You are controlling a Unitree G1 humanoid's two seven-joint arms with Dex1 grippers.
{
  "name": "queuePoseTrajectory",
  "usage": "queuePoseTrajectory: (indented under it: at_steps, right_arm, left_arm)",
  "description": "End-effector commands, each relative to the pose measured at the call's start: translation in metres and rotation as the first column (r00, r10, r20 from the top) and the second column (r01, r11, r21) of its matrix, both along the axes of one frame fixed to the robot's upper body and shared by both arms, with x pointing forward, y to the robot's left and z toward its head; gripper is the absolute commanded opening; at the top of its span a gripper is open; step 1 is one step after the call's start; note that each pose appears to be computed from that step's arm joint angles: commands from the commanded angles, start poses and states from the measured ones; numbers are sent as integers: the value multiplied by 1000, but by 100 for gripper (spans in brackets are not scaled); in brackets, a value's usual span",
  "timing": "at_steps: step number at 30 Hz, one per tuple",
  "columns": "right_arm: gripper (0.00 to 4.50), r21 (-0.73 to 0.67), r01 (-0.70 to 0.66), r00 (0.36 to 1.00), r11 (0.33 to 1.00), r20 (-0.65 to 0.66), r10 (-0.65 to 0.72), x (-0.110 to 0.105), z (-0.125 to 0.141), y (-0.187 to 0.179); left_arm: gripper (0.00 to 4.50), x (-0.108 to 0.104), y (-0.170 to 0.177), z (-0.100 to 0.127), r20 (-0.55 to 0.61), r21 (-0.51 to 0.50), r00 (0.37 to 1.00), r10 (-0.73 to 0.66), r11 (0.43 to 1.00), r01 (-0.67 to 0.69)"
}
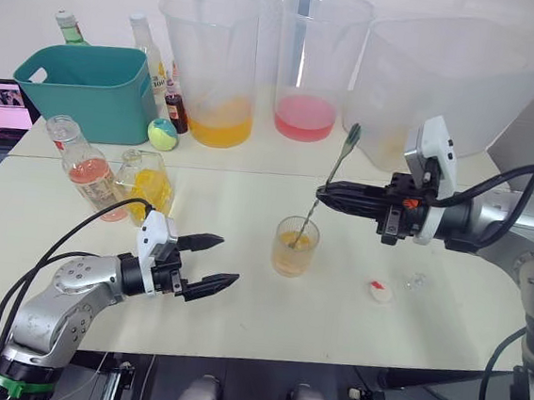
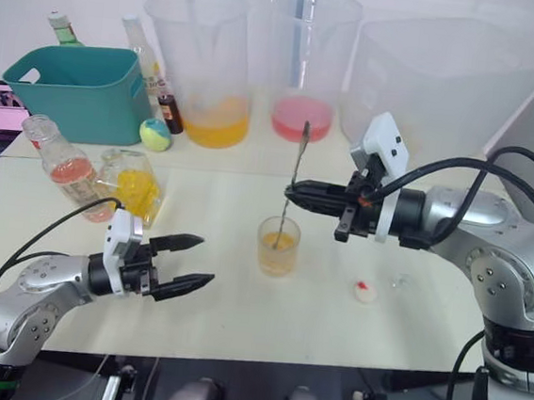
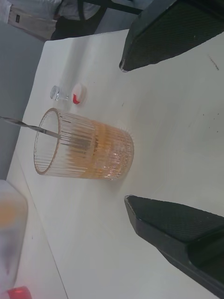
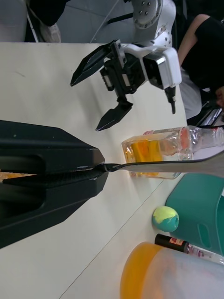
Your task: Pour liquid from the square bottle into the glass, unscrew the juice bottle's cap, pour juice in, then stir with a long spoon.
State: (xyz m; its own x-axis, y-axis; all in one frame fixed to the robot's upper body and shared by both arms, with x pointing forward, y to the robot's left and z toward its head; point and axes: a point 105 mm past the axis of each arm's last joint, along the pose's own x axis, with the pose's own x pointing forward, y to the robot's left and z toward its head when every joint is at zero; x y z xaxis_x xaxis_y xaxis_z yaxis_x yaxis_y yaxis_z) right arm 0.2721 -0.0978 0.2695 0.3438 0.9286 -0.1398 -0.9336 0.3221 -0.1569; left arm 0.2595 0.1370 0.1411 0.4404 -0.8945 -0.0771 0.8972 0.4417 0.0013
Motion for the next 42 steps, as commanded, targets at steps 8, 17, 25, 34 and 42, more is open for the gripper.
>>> queuePoseTrajectory:
  at_steps: [8, 17, 25, 34, 42]
  right_arm:
    - [0, 57, 22, 996, 998, 84, -27, 6, 15, 8]
    - [0, -36, 103, 984, 994, 150, -97, 22, 6, -3]
    - [0, -107, 8, 995, 994, 98, 3, 6, 11, -9]
    - [0, -56, -55, 998, 997, 39, 58, 6, 4, 10]
    - [0, 8, 70, 993, 998, 93, -70, 39, 4, 2]
  left_arm:
    - [447, 0, -1, 5, 24, -1, 1000, 1, 1000, -1]
    - [447, 0, 0, 7, 31, 1, 1000, 4, 1000, -4]
    - [447, 0, 0, 6, 29, 6, 1000, 2, 1000, -3]
    - [447, -2, 1, 5, 28, 10, 1000, 2, 1000, -2]
    - [447, -2, -1, 5, 27, 7, 1000, 4, 1000, -5]
